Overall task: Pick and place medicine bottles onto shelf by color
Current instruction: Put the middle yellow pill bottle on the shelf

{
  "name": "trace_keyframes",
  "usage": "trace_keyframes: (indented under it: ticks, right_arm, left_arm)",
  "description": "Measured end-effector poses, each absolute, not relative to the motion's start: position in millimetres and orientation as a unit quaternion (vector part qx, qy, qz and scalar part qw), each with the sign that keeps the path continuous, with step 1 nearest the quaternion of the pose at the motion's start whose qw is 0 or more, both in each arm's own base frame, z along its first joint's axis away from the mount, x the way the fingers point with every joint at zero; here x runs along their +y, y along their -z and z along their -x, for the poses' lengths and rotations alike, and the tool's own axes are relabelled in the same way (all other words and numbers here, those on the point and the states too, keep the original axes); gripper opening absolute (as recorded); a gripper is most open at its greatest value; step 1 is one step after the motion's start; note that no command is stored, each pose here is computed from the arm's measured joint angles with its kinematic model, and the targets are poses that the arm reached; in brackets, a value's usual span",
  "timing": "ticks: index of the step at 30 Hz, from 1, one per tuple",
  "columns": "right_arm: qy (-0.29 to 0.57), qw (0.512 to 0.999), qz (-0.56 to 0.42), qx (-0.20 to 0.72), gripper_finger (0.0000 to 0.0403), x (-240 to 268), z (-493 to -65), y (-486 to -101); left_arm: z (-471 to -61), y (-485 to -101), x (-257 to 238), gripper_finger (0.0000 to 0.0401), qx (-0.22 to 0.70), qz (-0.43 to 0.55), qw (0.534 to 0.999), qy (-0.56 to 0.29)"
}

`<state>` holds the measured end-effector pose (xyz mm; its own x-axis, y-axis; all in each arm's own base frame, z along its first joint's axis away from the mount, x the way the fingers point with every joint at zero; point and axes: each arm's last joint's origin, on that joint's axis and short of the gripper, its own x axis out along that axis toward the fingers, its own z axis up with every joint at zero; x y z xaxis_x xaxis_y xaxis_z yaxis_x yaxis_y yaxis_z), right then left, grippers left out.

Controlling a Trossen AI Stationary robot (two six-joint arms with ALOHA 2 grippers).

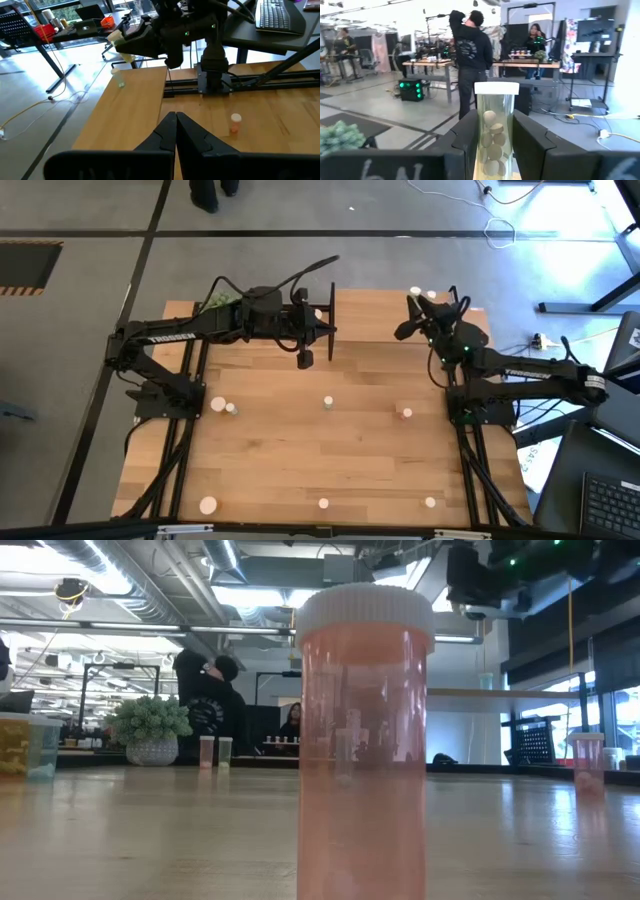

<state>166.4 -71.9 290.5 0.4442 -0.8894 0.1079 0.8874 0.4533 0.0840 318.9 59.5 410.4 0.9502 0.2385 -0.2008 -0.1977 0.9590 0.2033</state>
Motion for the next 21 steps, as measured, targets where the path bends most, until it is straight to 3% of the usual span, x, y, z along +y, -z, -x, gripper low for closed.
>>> trace_keyframes:
  ticks: [13,21]
  right_arm:
    - [0.554,0.83,-0.039,-0.055,0.0104,-90,-161,-245]
    - [0.564,0.825,-0.032,-0.031,0.0104,-100,-163,-236]
  left_arm:
    - [-319,-410,59,0.0,0.114,-0.091,0.983,-0.111]
    - [-319,-410,59,0.0,0.113,-0.089,0.983,-0.111]
